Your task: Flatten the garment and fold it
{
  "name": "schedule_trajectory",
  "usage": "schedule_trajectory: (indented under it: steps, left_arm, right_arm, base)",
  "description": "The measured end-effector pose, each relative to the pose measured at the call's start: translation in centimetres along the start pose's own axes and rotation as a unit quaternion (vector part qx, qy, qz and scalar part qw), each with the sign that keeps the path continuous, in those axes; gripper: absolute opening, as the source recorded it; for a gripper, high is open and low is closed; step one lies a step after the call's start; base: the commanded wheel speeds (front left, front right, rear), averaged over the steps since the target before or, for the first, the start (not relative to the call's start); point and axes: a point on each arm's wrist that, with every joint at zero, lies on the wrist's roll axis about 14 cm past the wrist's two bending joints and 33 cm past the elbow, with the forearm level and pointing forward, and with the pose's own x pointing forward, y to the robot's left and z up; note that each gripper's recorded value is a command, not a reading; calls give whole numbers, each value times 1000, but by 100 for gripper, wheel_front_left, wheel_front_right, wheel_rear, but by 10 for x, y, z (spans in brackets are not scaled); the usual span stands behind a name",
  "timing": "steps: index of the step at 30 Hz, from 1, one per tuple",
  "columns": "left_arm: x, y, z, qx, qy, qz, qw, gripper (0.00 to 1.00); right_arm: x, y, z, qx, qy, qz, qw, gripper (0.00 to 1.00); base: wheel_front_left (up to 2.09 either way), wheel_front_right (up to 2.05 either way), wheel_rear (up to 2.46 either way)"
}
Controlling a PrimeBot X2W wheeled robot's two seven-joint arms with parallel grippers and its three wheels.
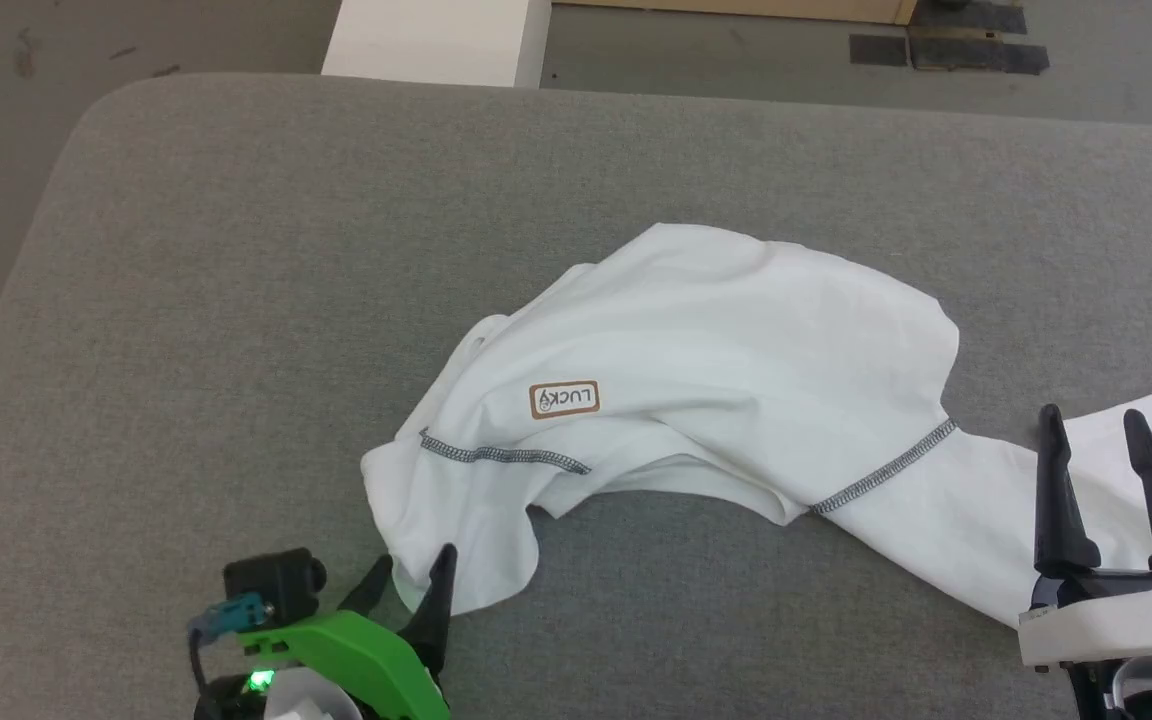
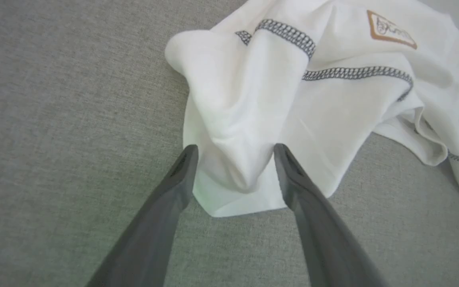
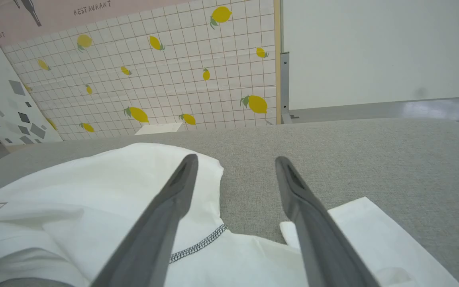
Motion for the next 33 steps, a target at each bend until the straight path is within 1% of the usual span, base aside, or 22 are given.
schedule_trajectory:
  steps: [2,5,7,8,9,10,11,13,16,20,23,25,27,29,31,33]
  left_arm:
    - [-1,1,9,-13,-15,-2,1000,100]
    - [-5,-7,33,-62,-43,-29,997,100]
    - [-8,-10,49,-69,-55,-47,995,100]
    - [-9,-5,60,-57,-68,-43,995,100]
    - [-9,2,70,-30,-79,-35,996,100]
    - [-9,11,82,10,-90,-19,996,100]
    - [-7,19,93,40,-101,-4,994,100]
    - [-1,26,103,64,-103,8,993,100]
    - [17,28,88,91,-55,8,994,100]
    - [39,29,55,95,35,3,995,100]
    - [48,30,28,90,104,1,990,100]
    - [50,30,10,88,153,-2,984,100]
    - [52,27,5,88,179,-13,980,100]
    - [54,23,3,93,189,-23,977,0]
    - [56,17,7,93,170,-40,980,0]
    - [60,13,19,105,124,-45,986,0]
  right_arm:
    - [0,1,1,-1,-1,2,1000,100]
    - [0,4,4,-1,-4,6,1000,100]
    - [-1,6,5,-1,-3,8,1000,100]
    - [-2,6,5,-1,-3,9,1000,100]
    - [-2,7,5,-1,-2,10,1000,100]
    - [-2,7,4,-1,-2,11,1000,100]
    - [-2,8,4,-1,-1,11,1000,100]
    - [-1,9,3,0,1,13,1000,100]
    - [-1,9,0,-1,5,14,1000,100]
    - [-3,5,-3,-4,12,8,1000,100]
    - [-4,1,-4,-7,16,3,1000,100]
    - [-5,-2,-5,-9,19,-3,1000,100]
    - [-6,-6,-5,-10,19,-8,1000,100]
    - [-7,-8,-5,-11,19,-12,1000,100]
    - [-7,-10,-4,-12,19,-14,1000,100]
    - [-7,-10,-3,-12,18,-14,1000,100]
  base:
    - [0,0,0]
    - [0,0,0]
    - [0,0,0]
    - [0,0,0]
    - [0,0,0]
    - [0,0,0]
    - [0,0,0]
    - [0,0,0]
    - [0,0,0]
    - [0,0,0]
    - [0,0,0]
    - [0,0,0]
    - [0,0,0]
    - [0,0,0]
    - [0,0,0]
    - [0,0,0]
